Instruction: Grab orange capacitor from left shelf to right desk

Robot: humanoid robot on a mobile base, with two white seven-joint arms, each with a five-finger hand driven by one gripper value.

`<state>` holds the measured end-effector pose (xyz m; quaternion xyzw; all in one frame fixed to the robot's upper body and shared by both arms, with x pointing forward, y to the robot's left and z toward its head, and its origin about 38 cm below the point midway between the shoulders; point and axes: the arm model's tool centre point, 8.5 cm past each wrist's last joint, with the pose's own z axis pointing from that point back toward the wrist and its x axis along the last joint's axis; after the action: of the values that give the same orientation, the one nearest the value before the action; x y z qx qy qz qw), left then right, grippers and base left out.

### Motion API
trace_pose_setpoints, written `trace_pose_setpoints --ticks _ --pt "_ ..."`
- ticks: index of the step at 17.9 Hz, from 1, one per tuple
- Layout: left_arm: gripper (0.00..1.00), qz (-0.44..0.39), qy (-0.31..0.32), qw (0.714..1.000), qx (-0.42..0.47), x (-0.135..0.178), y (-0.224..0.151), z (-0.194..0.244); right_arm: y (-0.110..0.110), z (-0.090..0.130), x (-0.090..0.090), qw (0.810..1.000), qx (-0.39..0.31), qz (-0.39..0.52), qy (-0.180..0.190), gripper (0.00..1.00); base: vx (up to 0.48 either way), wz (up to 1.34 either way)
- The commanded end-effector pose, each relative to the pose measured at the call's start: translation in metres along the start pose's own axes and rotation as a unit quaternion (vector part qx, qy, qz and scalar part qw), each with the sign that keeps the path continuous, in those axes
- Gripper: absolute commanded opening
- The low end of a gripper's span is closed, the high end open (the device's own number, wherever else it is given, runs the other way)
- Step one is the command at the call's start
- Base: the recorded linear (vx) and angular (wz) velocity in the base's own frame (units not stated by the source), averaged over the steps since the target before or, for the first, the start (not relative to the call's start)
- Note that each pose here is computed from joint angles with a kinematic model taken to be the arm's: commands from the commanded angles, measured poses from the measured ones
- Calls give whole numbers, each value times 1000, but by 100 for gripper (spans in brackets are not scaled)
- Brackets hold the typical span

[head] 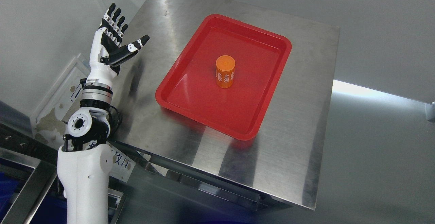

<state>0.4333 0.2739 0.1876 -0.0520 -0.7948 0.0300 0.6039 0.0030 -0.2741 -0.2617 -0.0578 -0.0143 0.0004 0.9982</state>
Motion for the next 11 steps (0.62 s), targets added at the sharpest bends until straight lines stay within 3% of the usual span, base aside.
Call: trace_pose_setpoints --ticks 1,11 --pt "100 -17 -18 1000 11 14 7 17 -11 0 -7 1000 -9 -4 3 100 0 0" --pt "100 -16 -18 1000 -5 13 -2 15 -11 0 -7 1000 -9 -4 4 100 0 0"
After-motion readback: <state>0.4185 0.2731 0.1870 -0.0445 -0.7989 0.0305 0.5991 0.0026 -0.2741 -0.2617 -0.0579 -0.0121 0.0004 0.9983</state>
